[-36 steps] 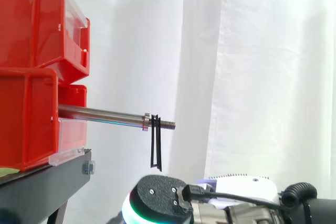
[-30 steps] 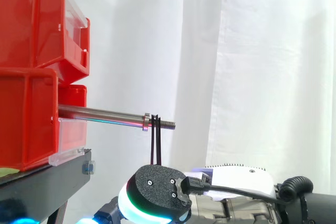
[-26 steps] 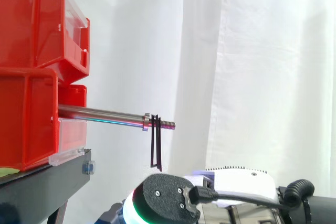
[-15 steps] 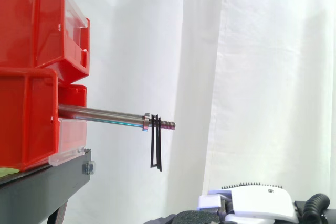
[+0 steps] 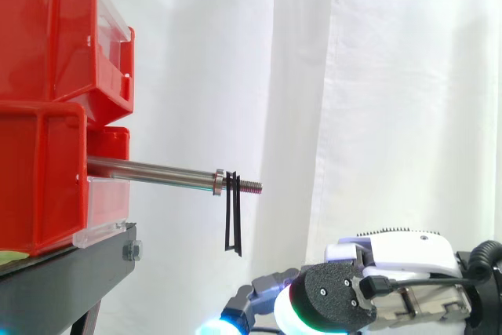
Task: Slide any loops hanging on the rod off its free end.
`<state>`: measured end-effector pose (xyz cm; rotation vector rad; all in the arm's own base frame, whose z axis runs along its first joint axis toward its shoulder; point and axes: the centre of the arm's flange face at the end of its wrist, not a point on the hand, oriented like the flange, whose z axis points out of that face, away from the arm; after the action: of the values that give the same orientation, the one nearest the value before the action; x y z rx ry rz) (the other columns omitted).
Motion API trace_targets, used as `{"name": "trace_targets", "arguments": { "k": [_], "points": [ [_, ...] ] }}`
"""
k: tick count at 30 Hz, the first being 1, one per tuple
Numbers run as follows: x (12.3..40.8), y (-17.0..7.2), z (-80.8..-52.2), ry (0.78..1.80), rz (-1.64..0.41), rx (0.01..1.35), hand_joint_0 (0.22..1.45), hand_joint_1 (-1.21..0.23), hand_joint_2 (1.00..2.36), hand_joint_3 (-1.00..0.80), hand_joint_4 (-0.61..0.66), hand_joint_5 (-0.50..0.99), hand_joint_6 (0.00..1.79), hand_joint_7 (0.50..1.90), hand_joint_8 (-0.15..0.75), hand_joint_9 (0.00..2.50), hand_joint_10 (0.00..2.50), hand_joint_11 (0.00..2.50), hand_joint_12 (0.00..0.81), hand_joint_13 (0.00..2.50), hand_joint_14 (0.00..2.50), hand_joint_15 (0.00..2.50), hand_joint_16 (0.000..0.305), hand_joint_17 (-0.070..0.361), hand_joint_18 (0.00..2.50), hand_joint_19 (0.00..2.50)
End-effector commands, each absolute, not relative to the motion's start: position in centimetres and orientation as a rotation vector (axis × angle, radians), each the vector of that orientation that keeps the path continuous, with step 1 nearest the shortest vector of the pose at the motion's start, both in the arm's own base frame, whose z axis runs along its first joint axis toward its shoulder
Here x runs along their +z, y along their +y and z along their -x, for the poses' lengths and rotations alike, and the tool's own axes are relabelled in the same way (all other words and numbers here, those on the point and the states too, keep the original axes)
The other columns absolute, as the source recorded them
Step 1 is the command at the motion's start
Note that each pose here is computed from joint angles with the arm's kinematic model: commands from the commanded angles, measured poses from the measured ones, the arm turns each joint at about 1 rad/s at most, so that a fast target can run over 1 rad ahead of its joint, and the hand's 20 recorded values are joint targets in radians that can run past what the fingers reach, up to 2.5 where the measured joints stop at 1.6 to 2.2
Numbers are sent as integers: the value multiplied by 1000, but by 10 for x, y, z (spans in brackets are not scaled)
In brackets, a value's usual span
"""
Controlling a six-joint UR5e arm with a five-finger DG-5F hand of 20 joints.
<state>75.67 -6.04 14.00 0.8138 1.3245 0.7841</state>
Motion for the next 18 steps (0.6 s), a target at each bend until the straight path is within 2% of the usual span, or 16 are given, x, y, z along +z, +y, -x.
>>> {"name": "trace_targets", "arguments": {
  "k": [1,8,18],
  "points": [
    [145,-66,-757,1321,-797,794,537,-636,1000,-500,243,-169,503,948,225,643,0,0,225,509,0,0,35,78,335,0],
    [163,-66,-758,1306,-749,820,538,-674,1000,-500,227,-162,503,1057,224,644,1,0,221,517,0,0,34,77,350,0],
    [178,-69,-761,1289,-729,816,538,-671,1000,-500,225,-150,503,1117,224,648,1,0,222,527,0,0,34,77,368,3]
  ]
}}
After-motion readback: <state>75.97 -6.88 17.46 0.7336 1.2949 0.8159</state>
